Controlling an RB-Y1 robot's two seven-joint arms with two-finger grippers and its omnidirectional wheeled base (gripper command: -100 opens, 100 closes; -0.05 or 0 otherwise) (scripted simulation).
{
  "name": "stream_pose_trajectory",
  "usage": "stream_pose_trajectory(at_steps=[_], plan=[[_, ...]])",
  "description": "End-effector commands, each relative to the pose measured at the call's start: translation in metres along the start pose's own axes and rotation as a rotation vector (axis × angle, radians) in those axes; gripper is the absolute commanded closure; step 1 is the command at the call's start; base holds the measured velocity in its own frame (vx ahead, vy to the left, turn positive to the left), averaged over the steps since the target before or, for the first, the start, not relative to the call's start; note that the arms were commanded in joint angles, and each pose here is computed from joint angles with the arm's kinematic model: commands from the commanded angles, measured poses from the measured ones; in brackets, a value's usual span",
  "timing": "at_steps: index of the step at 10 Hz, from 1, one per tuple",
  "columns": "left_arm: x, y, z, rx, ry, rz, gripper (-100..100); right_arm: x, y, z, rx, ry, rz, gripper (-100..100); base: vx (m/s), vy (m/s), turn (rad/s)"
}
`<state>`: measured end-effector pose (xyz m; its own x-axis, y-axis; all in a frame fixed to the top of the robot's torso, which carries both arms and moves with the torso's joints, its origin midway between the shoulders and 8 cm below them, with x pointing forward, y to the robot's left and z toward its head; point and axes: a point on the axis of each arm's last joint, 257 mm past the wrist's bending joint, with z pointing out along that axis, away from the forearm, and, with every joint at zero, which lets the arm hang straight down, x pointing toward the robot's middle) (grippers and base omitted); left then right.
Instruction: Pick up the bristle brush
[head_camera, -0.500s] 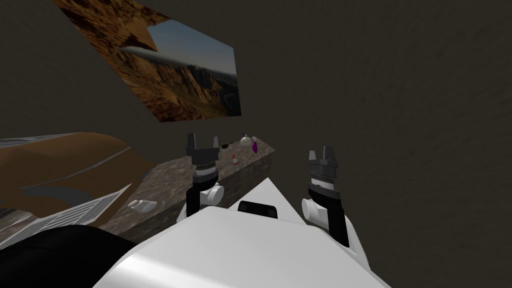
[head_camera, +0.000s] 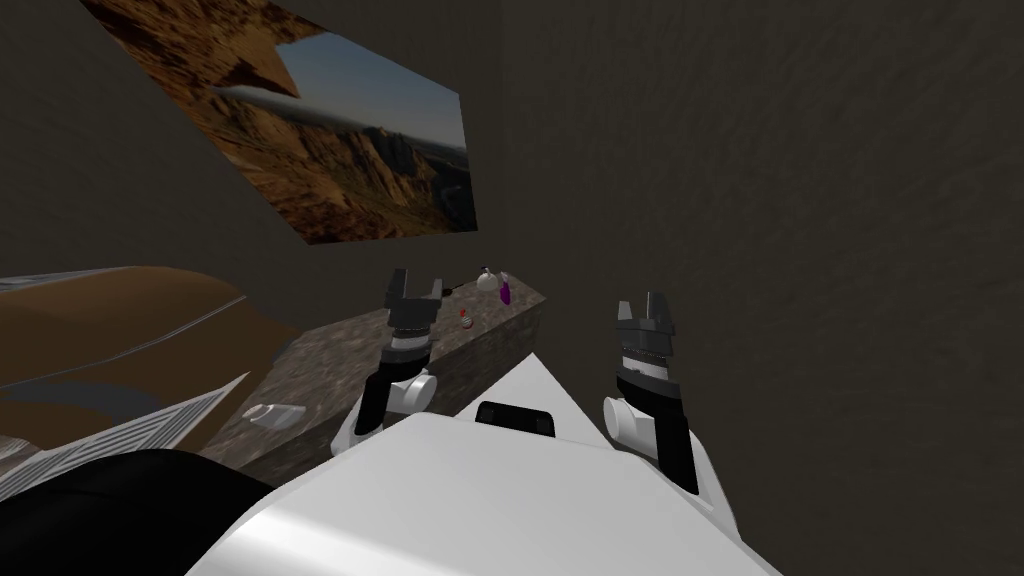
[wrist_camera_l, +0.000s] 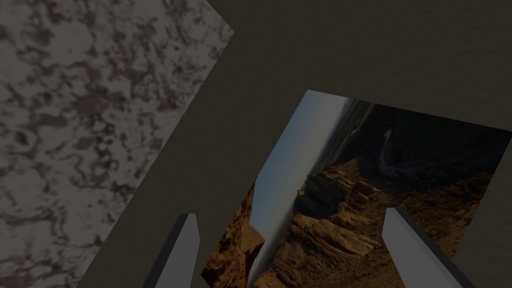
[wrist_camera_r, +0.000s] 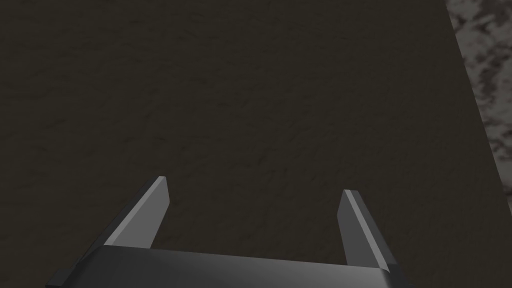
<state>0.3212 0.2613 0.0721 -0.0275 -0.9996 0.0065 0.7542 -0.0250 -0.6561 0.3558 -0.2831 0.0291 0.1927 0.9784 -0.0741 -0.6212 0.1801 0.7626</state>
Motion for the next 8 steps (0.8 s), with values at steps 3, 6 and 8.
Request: stream_pose_trajectory(at_steps=[3, 6, 8], plan=[[-0.005, 0.031, -0.004, -0.125, 0.06, 0.09, -100, 0.0, 0.0, 0.0, 0.0, 0.0, 0.0, 0, -0.028, -0.026, -0.057], [-0.016, 0.054, -0.009, -0.221, 0.101, 0.166, -100, 0.0, 0.0, 0.0, 0.0, 0.0, 0.0, 0, -0.026, -0.019, -0.085], [-0.022, 0.069, -0.014, -0.286, 0.126, 0.21, -100, 0.0, 0.0, 0.0, 0.0, 0.0, 0.0, 0, -0.025, -0.021, -0.067]])
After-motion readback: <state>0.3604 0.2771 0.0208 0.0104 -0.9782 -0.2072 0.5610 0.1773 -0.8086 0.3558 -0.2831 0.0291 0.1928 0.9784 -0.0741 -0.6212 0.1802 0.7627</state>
